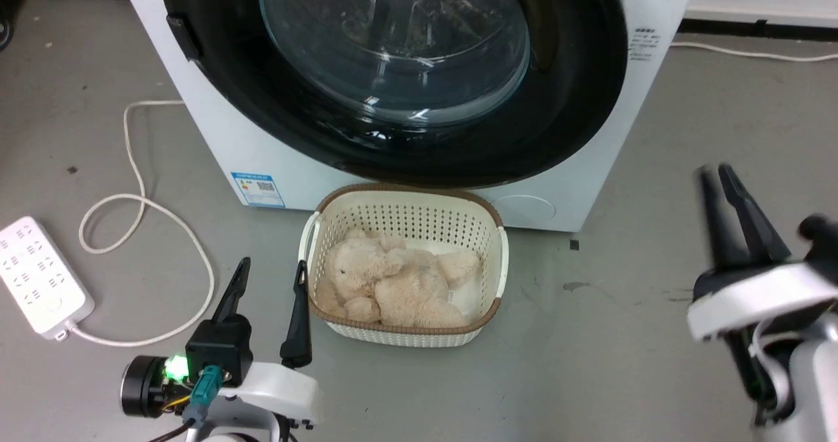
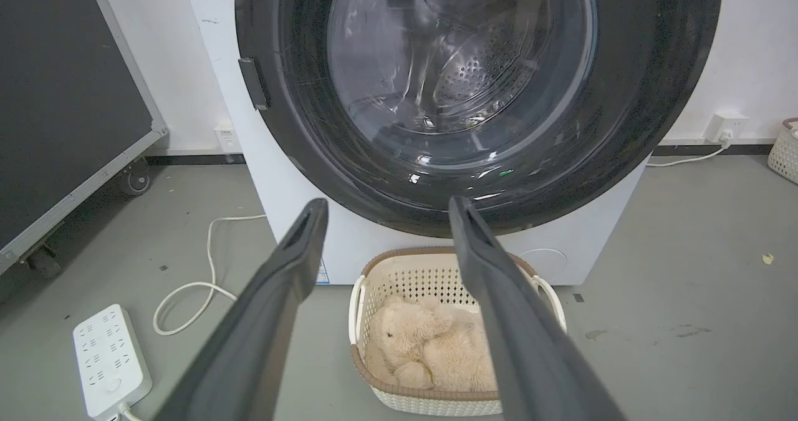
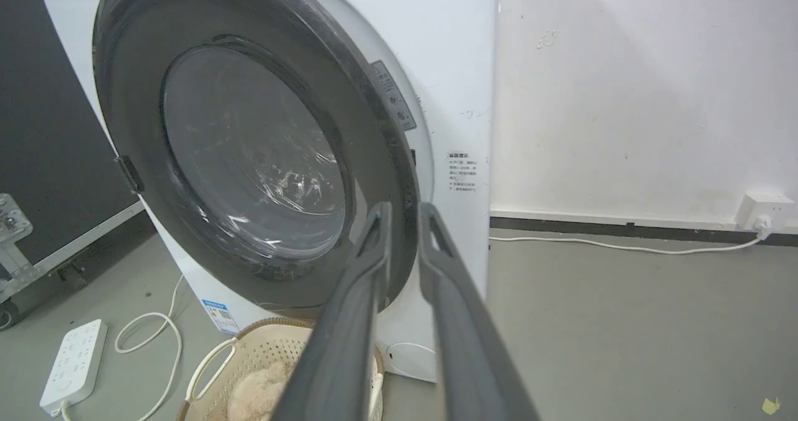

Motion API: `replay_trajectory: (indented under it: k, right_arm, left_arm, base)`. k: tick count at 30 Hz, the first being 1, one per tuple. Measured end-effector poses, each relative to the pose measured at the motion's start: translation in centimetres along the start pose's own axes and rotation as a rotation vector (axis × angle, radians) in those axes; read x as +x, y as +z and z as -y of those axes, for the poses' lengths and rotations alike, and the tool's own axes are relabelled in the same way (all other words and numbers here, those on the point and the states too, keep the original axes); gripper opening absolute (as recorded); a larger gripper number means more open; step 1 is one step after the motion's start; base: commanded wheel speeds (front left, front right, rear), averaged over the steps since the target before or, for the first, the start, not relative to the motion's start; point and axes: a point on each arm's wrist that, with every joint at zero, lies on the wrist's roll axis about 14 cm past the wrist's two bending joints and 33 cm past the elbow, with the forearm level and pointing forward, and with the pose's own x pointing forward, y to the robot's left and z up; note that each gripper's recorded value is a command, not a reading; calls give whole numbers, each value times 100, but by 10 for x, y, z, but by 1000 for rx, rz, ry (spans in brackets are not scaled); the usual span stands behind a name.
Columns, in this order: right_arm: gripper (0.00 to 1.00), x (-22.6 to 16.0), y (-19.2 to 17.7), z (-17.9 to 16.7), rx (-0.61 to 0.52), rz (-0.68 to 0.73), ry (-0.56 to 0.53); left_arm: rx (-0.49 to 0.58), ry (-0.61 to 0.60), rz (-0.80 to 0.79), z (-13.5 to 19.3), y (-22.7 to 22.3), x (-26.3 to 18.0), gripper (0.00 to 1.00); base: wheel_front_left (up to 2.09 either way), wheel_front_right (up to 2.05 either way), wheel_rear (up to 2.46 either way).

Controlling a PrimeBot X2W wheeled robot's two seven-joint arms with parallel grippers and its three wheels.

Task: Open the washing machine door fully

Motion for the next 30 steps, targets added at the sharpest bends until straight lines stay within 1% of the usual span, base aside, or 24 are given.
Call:
replay_trajectory:
  k: [6, 13, 20, 30]
  right_arm:
    - [0, 22, 2, 9, 100, 3, -20]
    - [0, 49, -4, 21, 227, -29, -49]
    - [0, 77, -19, 33, 370, -88, -82]
    - [0, 117, -35, 34, 524, -180, -79]
  left_arm:
    - [1, 0, 9, 0, 0, 5, 100]
    - [4, 6, 9, 0, -3, 9, 100]
    - [8, 18, 10, -2, -8, 13, 100]
    - [15, 28, 8, -3, -14, 19, 100]
  base:
    - [0, 0, 0]
    - [0, 0, 0]
    - [0, 0, 0]
    - [0, 0, 0]
